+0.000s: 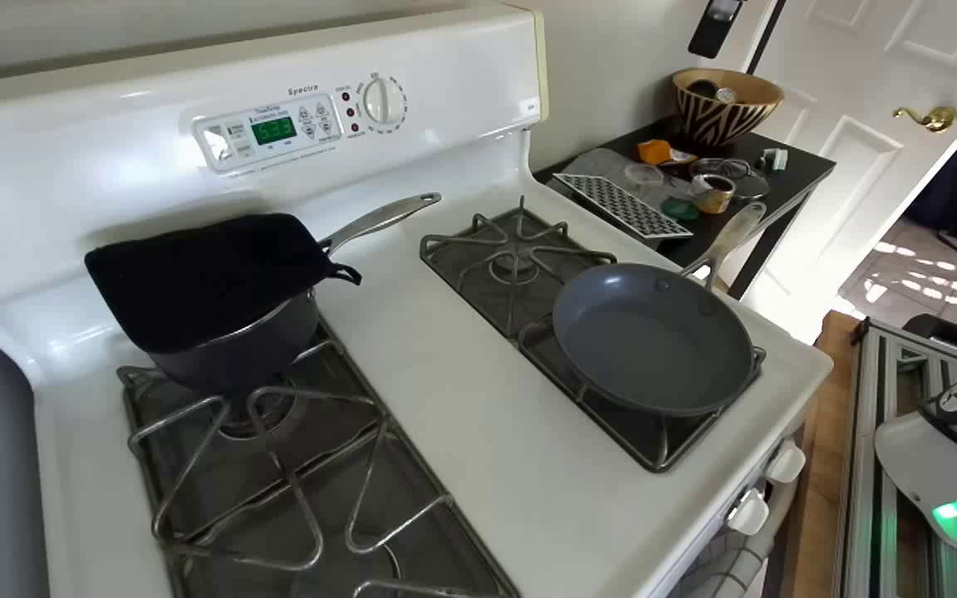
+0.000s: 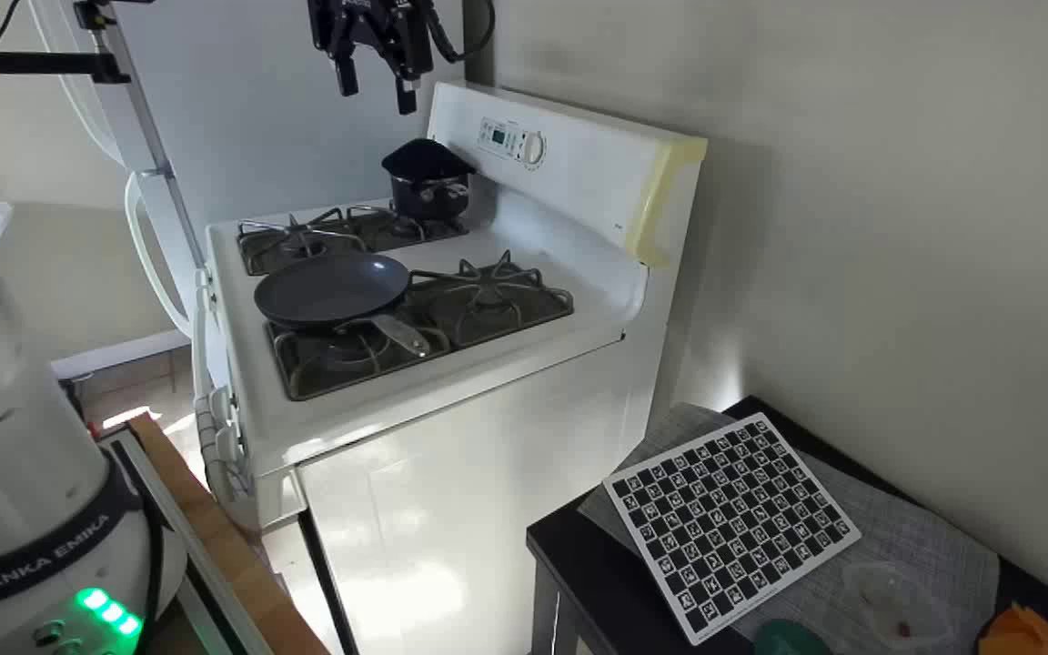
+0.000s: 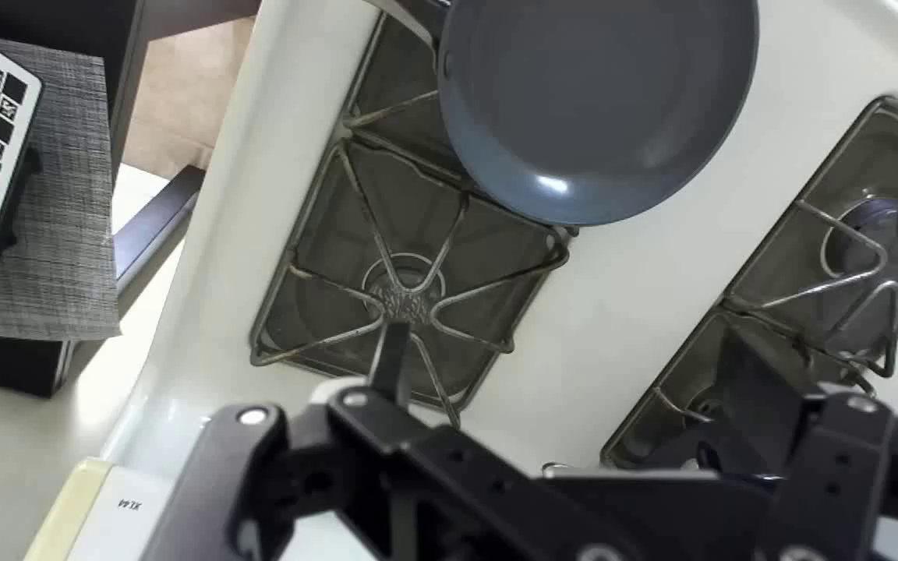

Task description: Turn the knob to the right

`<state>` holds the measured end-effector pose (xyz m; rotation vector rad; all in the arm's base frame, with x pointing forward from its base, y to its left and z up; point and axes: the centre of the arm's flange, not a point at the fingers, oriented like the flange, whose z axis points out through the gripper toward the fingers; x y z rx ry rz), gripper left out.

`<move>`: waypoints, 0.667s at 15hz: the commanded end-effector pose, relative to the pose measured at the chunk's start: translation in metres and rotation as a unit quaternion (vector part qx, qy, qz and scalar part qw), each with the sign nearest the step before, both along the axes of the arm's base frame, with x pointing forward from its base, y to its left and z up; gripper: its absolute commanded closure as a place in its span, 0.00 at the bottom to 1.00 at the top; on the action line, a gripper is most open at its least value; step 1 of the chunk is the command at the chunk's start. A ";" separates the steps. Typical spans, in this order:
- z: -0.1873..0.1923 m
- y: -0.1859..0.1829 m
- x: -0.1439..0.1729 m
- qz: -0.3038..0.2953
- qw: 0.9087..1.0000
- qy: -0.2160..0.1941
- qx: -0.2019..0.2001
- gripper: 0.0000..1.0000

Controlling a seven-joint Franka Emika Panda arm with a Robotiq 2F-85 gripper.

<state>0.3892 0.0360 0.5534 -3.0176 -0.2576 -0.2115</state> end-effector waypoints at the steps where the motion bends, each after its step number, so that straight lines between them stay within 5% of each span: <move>1: 0.000 0.000 0.000 0.000 1.000 0.000 0.000 0.00; 6: 0.000 0.000 0.000 0.000 1.000 0.000 0.000 0.00; 10: -0.005 -0.038 0.039 -0.080 0.993 -0.063 -0.056 0.00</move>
